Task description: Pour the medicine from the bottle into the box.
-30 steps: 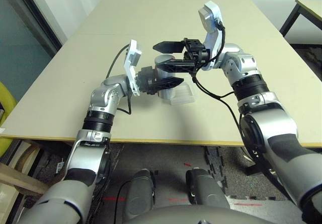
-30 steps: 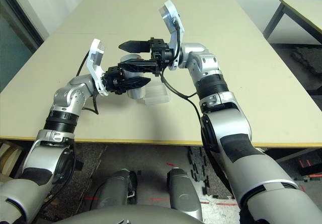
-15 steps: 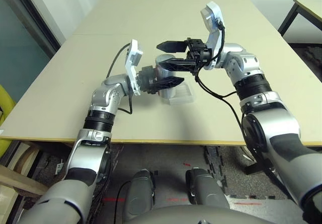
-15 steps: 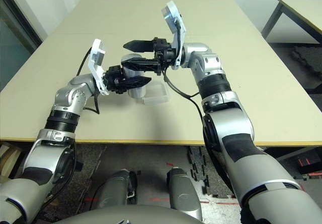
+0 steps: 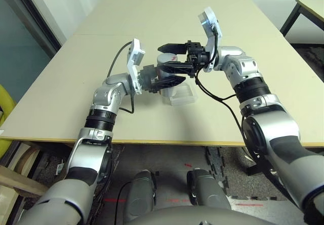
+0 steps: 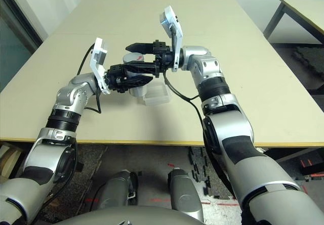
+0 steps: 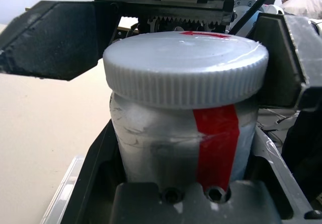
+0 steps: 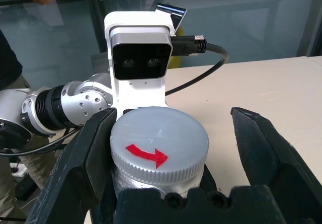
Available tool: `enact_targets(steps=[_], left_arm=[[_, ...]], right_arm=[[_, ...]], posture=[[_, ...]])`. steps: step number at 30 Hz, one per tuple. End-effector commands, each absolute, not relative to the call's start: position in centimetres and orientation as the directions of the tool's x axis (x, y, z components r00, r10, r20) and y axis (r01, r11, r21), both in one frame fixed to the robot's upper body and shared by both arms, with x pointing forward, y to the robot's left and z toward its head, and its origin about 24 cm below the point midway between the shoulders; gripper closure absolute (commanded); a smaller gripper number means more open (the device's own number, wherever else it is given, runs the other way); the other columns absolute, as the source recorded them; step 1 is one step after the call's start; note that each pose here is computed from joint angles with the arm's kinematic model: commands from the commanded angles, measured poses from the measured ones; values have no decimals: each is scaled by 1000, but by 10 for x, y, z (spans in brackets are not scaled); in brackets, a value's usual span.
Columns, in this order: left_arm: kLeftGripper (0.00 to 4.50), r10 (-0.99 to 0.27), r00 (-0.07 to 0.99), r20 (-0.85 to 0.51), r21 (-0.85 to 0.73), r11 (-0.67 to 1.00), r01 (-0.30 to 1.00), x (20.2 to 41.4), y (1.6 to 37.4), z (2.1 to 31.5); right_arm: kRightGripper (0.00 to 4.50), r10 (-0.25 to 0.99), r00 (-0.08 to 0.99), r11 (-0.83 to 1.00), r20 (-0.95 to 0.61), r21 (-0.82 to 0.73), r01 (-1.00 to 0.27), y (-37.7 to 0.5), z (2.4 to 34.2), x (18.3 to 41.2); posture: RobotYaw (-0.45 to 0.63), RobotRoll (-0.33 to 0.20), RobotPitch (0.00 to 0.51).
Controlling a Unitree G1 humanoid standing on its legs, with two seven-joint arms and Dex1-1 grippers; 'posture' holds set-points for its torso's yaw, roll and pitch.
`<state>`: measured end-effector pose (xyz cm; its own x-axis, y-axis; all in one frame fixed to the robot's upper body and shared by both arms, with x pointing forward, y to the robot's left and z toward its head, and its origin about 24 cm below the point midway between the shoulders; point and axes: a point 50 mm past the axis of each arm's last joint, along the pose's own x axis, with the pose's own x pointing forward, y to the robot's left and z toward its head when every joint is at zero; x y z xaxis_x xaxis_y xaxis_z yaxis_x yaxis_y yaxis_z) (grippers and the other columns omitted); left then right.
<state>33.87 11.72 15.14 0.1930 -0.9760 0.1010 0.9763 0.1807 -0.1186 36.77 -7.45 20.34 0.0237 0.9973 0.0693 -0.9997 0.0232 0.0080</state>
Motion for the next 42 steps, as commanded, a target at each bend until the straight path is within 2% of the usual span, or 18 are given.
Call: enact_targets(steps=[1,6,27,32,42], left_arm=[[1692,-981,177,83,-92,170,981,339,114,155],[1692,-981,175,82,-90,168,982,338,115,155],[1692,-976,198,90,-95,190,977,339,122,156],[1692,-975,206,87,-96,197,976,341,123,155],[1692,-972,223,81,-86,216,973,345,123,155]], right_arm=[[0,996,74,74,53,1,-997,-78,205,372],[0,990,130,129,49,18,-991,-86,203,377],[0,905,424,426,-35,45,-904,-170,197,391],[0,916,398,399,-40,29,-916,-172,198,389],[0,982,187,187,-12,2,-982,-146,208,377]], posture=[[-161,0,54],[-159,0,56],[-155,0,60],[-158,0,58],[-162,0,50]])
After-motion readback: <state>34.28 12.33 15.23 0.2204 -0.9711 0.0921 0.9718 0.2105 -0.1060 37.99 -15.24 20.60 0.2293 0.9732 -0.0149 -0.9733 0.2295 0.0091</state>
